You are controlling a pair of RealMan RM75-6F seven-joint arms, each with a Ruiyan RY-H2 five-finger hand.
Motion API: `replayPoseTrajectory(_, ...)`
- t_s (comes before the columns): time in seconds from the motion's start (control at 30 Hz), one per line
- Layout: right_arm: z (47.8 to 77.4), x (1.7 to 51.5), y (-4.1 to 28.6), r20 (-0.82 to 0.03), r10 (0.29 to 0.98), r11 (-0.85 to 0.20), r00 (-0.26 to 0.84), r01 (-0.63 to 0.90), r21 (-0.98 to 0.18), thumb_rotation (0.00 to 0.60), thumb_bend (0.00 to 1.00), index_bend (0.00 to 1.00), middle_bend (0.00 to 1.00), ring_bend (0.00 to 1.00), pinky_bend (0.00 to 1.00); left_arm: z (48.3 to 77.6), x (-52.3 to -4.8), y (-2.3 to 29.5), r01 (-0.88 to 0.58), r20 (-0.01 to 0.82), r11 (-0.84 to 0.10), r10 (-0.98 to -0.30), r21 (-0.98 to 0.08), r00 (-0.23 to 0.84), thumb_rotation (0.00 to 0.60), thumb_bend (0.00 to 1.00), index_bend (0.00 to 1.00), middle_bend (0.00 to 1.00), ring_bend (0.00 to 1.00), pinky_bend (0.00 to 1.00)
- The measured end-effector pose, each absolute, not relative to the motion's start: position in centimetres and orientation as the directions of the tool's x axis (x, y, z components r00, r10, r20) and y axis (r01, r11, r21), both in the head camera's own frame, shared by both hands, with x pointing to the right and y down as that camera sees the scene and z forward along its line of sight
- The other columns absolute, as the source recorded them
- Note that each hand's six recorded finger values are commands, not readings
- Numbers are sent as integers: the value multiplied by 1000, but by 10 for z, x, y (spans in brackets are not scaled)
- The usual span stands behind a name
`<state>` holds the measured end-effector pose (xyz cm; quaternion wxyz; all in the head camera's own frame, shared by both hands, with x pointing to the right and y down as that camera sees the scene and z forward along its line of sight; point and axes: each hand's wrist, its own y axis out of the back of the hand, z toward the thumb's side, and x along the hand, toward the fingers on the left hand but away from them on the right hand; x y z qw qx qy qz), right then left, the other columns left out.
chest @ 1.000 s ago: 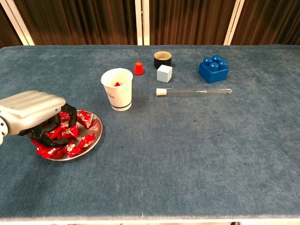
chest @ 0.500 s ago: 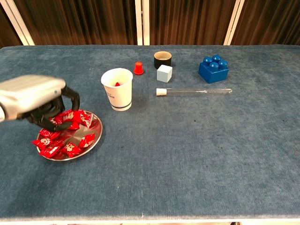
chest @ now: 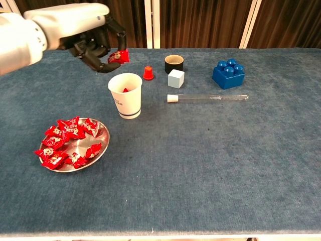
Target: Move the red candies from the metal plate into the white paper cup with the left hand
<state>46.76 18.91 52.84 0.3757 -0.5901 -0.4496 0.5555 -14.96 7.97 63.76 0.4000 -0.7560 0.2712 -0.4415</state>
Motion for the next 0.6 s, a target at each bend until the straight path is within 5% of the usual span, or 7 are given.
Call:
replayPoseTrajectory(0.33,529,473,191,-319,947,-313,-35,120,-942,600,185,0,27,0,48,671,-136,63,7,553,-603,-727,-798,407,600,405,564,903,849,786)
replayPoseTrajectory(0.6,530,469,189,-323,946,-318,-25,120,-941,600,185,0,27,0,48,682,-143,69,52,587,-618,-713,-784,383,600,358,312,900,847,786)
